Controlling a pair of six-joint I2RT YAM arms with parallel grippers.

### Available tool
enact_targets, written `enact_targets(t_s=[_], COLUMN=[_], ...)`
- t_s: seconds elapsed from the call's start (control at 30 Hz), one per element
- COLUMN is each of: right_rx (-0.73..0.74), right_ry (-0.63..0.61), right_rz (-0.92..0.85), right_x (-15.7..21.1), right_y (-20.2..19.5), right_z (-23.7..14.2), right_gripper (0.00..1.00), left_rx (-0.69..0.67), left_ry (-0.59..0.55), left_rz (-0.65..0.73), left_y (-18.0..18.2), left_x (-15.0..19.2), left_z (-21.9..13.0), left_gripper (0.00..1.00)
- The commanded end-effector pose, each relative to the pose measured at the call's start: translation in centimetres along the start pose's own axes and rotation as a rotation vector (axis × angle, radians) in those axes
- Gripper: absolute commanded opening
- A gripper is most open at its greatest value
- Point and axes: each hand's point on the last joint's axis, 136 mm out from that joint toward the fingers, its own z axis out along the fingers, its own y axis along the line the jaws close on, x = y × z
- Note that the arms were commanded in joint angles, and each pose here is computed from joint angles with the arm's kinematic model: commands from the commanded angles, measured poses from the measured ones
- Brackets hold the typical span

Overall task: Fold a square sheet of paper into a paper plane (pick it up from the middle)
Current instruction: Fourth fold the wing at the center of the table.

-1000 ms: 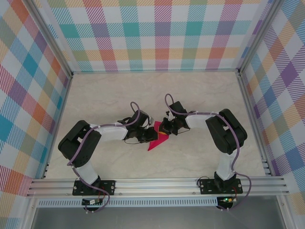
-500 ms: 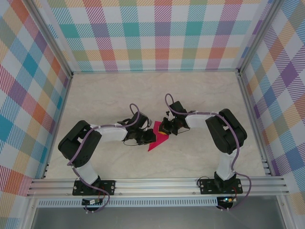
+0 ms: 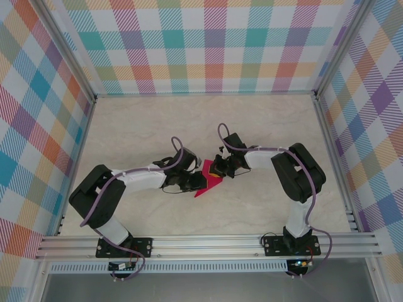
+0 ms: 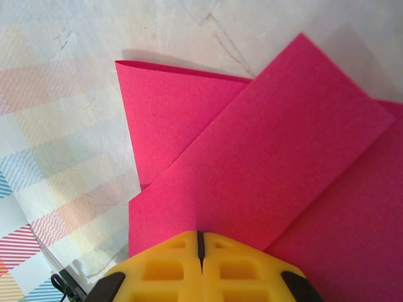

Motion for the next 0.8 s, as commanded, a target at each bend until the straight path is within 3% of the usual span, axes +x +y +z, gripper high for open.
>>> enact_targets(t_s=[0.0, 0.77], right_rx=[0.217, 0.228], right_ry=[0.024, 0.032], right_rz=[0.095, 0.104], right_x=[1.4, 1.5], right_y=[-6.4, -6.8], right_z=[1.9, 2.1], right_gripper=[0.04, 0.04], left_rx=[-0.062, -0.147], left_ry=[0.037, 0.086], left_rz=[-0.035, -0.090], left_y=[1.5, 4.5], left_x=[1.0, 2.8], left_z=[0.6, 1.7], left_gripper=[0.14, 0.11])
